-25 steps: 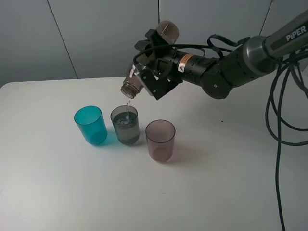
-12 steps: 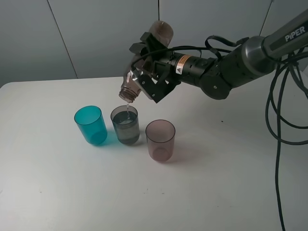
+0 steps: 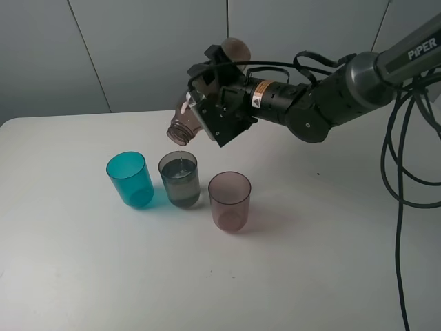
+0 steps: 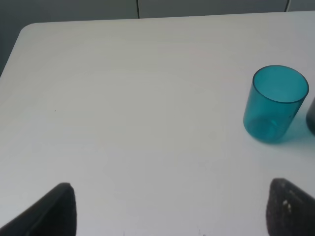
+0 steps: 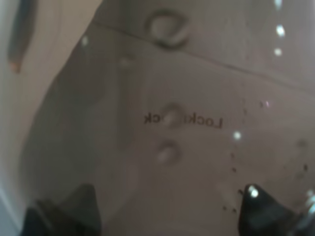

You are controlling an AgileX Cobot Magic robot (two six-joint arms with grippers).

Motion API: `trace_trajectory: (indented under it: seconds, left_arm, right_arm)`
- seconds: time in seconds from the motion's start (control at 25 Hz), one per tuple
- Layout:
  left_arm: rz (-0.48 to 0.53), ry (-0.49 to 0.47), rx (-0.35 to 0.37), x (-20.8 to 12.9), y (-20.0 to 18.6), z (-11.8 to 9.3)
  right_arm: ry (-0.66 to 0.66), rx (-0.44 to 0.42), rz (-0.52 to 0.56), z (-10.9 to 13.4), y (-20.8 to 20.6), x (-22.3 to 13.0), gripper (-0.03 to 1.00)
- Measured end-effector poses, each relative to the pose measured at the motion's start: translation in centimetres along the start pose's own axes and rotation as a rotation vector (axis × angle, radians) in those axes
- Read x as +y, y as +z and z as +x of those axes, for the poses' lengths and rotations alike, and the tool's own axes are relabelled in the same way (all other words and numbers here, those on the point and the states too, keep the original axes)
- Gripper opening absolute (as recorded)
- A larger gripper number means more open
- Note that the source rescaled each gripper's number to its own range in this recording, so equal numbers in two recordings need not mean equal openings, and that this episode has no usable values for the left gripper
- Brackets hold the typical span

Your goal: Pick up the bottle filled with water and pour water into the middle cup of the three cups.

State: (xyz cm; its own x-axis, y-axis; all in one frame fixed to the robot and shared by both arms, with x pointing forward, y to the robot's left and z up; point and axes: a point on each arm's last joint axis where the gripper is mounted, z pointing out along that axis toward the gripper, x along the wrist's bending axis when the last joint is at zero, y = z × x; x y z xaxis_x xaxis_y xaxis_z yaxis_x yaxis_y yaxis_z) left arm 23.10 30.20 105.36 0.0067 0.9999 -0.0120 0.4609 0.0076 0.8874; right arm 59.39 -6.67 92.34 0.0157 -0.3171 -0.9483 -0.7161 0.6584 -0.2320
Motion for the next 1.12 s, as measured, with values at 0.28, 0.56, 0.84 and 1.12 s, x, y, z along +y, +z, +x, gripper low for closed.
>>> trace_trajectory:
  seconds: [0.28,0.56,0.84,1.12]
  left_arm:
    - [0.0,0.0,0.0,0.0,0.0,0.0]
    - [0.0,0.0,0.0,0.0,0.0,0.0]
    - [0.0,0.0,0.0,0.0,0.0,0.0]
    - [0.0,0.0,0.0,0.0,0.0,0.0]
  right_arm:
    - [0.645,0.001,0.116,0.0,-0.3,-1.3,0.03]
    - [1.318,-0.08,0.172,-0.5,-3.3,-3.9,0.03]
    - [1.654,-0.071,0.174,1.7,-6.2,-6.6,0.03]
    - [1.778,-0.159,0.195,3.8,-7.6,-9.1,0.03]
